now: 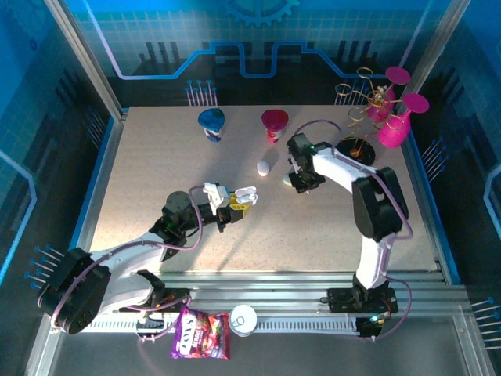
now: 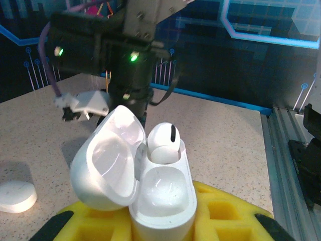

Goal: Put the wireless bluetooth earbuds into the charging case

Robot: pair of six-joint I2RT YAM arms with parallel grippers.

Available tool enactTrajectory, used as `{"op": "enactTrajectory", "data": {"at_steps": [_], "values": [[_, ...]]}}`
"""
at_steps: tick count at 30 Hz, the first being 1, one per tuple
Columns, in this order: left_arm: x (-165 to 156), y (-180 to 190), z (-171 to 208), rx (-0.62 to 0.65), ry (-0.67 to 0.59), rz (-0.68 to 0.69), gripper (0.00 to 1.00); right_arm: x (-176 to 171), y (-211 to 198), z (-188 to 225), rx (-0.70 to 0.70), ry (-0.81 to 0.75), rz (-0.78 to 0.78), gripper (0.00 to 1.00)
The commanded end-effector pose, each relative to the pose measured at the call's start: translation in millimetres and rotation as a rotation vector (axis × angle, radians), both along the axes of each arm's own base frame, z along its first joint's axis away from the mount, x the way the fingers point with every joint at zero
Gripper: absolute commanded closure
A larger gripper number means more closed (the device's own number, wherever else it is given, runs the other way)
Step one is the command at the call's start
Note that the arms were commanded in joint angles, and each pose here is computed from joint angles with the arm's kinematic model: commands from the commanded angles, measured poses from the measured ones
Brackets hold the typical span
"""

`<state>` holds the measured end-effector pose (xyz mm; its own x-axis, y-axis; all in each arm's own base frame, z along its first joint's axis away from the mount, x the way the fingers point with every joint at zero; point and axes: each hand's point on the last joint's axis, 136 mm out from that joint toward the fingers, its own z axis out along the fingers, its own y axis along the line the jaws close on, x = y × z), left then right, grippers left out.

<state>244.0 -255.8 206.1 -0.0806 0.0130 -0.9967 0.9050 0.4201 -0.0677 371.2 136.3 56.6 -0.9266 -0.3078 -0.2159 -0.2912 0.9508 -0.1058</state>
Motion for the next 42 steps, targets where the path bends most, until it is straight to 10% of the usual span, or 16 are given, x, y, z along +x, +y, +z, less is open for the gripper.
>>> {"op": "enactTrajectory", "data": {"at_steps": [1,25,42], "values": [[4,1,3,-0.016,-0.019,0.016,1.0,-8,20,48,0.156,-0.119,0.033,0.78],[14,-17,23,-0.116,0.004,-0.053,0.99,-124,137,246,0.881,-0.611,0.547,0.81],[10,-18,30,-0.131,-0.011,-0.059,0.99,-129,202,234,0.894,-0.572,0.692,0.81]]}}
